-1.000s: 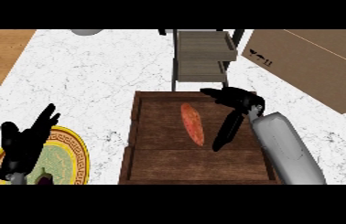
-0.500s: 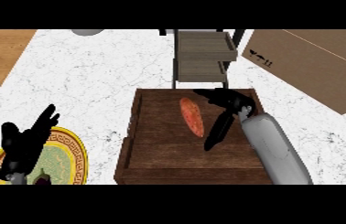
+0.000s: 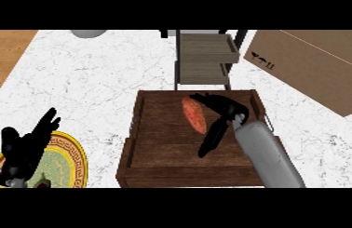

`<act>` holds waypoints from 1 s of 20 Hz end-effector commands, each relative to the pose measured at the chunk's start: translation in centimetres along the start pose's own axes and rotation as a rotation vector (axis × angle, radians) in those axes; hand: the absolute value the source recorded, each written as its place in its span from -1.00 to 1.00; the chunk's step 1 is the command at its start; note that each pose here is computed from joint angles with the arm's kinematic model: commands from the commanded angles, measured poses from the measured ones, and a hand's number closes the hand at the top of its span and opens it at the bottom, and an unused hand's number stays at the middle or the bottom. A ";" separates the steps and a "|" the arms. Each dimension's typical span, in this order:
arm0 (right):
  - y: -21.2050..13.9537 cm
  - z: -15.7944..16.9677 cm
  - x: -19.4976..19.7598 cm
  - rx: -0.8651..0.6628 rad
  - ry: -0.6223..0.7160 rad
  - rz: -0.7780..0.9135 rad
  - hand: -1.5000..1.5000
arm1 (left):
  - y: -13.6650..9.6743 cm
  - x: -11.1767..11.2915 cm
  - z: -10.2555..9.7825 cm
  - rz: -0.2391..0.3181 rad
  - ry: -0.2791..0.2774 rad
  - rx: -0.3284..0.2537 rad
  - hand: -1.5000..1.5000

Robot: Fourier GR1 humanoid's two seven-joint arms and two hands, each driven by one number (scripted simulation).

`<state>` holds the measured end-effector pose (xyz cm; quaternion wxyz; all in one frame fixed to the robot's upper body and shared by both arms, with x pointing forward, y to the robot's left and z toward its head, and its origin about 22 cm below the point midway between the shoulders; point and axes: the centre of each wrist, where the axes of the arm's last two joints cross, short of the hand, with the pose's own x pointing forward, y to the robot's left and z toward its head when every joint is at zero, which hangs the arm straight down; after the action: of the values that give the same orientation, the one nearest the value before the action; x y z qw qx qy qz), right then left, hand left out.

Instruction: Pick the sweet potato from the tray and place it in the tiered basket

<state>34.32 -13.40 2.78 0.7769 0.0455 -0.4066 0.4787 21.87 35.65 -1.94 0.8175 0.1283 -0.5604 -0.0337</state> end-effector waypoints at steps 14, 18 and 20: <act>3.2 -0.2 0.3 -0.085 -0.146 -0.056 1.00 | 0.3 -0.7 -0.2 -0.001 -0.013 -0.001 0.00; 0.3 -0.7 2.0 -0.176 -0.143 -0.080 1.00 | -0.3 1.5 -1.7 0.004 0.007 -0.008 0.00; -0.9 1.8 -0.5 -0.201 -0.117 -0.066 1.00 | 1.0 0.4 -0.2 0.004 0.003 0.015 0.00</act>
<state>33.44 -12.97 3.01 0.7560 0.0285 -0.5005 0.4209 22.21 36.17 -1.23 0.8161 0.1300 -0.5621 -0.0322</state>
